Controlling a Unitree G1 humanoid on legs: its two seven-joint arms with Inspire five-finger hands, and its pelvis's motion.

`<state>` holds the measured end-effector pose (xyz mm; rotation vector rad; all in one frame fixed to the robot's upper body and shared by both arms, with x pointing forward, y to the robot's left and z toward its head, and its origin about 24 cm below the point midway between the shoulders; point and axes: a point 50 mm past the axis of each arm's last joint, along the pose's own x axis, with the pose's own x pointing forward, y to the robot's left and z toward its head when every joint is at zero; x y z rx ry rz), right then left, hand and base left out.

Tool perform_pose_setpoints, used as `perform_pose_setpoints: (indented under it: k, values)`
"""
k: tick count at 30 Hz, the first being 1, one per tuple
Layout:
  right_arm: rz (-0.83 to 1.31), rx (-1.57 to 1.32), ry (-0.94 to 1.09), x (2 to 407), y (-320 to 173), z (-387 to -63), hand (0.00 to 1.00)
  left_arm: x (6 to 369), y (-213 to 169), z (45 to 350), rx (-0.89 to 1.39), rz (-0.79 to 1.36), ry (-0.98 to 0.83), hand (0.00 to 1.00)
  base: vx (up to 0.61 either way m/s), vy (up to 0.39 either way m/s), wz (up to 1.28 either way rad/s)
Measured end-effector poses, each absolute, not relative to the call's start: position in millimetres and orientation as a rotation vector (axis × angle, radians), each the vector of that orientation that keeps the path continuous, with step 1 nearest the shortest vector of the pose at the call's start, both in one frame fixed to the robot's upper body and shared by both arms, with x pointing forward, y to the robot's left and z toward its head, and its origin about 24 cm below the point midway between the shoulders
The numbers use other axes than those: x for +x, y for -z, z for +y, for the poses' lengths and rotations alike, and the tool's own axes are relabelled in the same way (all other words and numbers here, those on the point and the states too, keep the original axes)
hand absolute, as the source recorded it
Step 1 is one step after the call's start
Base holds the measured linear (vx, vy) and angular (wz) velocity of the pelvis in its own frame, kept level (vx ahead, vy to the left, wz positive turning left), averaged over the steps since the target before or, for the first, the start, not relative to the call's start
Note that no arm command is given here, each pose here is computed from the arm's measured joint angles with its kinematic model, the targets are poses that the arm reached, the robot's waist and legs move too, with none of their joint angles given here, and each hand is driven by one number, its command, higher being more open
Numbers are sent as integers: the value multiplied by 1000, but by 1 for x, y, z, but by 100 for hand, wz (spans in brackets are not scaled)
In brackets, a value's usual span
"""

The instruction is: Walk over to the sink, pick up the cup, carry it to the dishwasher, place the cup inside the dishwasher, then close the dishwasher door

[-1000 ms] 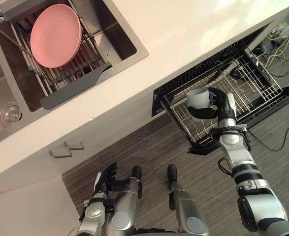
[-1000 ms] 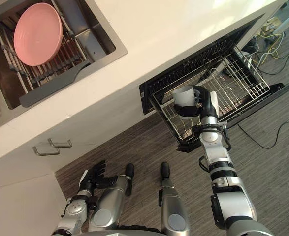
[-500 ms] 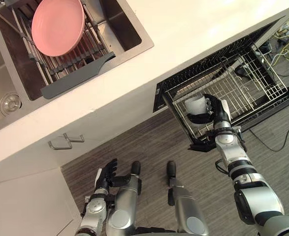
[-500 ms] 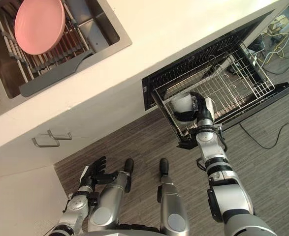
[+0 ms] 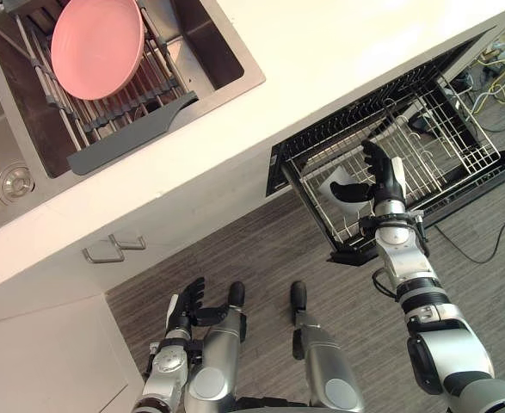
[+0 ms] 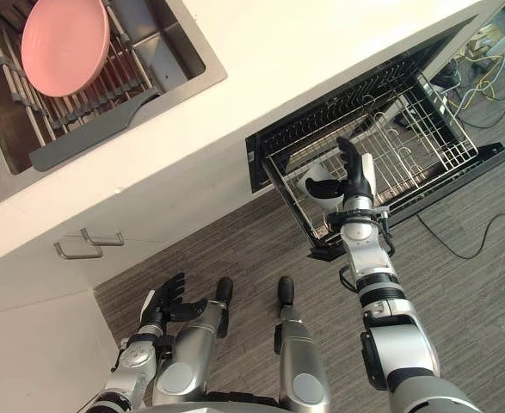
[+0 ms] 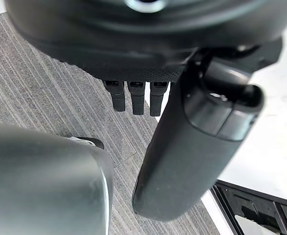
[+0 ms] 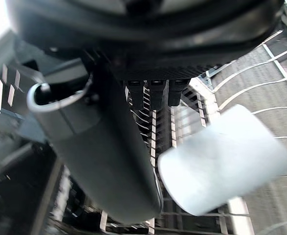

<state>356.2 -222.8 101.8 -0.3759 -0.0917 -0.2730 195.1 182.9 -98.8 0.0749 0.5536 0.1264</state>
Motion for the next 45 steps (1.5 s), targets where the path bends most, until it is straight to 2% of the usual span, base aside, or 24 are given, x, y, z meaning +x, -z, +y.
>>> perform_pose_setpoints:
  k: [16,24,31,45]
  values:
    - [-98,-223,226,311,-69,-211,90,189,107,183,101,611,-87,90,4,3,1]
    - [-27,-127,211,254,-34,-202,90,162,129,182,119,762,-68,90,30,28,6]
    - [-69,-65,214,233,-38,-191,90,142,139,188,98,837,-108,90,0,0,0]
    - [-170,16,254,212,-58,-181,90,130,145,187,98,882,-112,90,18,14,7]
